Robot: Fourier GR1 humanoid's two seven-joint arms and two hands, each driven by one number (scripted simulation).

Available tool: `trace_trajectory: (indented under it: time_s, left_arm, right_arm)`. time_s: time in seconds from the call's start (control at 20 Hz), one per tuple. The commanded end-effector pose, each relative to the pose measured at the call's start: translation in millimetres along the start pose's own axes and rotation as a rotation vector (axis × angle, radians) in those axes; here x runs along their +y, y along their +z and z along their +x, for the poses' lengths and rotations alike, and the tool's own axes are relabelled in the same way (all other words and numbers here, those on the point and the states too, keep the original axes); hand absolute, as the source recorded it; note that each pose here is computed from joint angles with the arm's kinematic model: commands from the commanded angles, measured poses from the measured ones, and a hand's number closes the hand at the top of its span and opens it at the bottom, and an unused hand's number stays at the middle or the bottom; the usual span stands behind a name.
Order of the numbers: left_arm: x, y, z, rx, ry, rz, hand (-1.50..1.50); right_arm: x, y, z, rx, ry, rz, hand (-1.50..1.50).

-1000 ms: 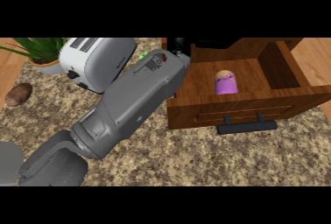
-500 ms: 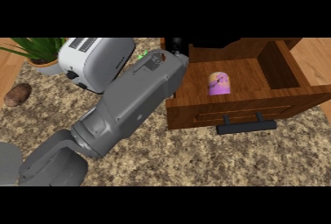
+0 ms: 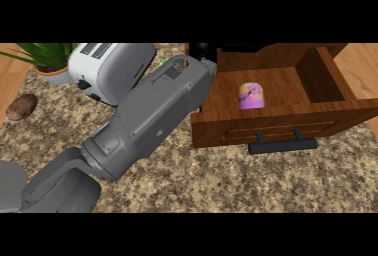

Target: Pick up the can, place it into the drawer and close the drawer

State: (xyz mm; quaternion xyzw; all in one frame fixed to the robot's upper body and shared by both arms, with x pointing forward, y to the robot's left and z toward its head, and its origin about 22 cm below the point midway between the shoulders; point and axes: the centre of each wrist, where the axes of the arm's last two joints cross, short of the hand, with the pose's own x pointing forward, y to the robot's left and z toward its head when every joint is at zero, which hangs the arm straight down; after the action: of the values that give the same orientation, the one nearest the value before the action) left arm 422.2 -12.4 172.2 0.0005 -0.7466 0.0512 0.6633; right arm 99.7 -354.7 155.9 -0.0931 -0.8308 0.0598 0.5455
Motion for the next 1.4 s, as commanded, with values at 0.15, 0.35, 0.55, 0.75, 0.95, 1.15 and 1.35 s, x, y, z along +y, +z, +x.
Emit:
trace_trajectory:
  time_s: [0.15, 0.35, 0.55, 0.75, 0.95, 1.15, 1.35]
  left_arm:
    - [-3.9, 4.7, 1.8, -0.066, 0.033, -0.014, -1.50]
    - [-18.9, 5.2, 27.8, -0.064, 0.022, -0.022, -1.50]
    - [-12.3, 0.6, 22.7, -0.042, 0.045, -0.016, -1.50]
    - [-5.7, 3.2, 9.1, -0.023, 0.065, -0.019, -1.50]
    - [-5.7, 3.2, 13.6, -0.022, 0.040, -0.014, -1.50]
    - [-6.3, 6.5, 17.1, -0.027, 0.019, -0.001, -1.50]
    - [8.8, -1.1, 20.1, -0.014, 0.023, 0.019, -1.50]
  right_arm:
    - [20.4, -20.6, 22.1, -0.110, 0.230, 0.069, -1.50]
    - [30.8, -38.8, 14.2, -0.119, 0.342, 0.095, -1.50]
    - [58.4, -55.1, 12.5, -0.132, 0.426, 0.117, -1.50]
    - [75.8, -81.9, -1.3, -0.133, 0.521, 0.150, -1.50]
    - [108.5, -111.9, -18.2, -0.149, 0.599, 0.167, -1.50]
    - [125.9, -143.3, -34.2, -0.144, 0.708, 0.197, -1.50]
    - [158.3, -163.2, -45.1, -0.169, 0.780, 0.263, -1.50]
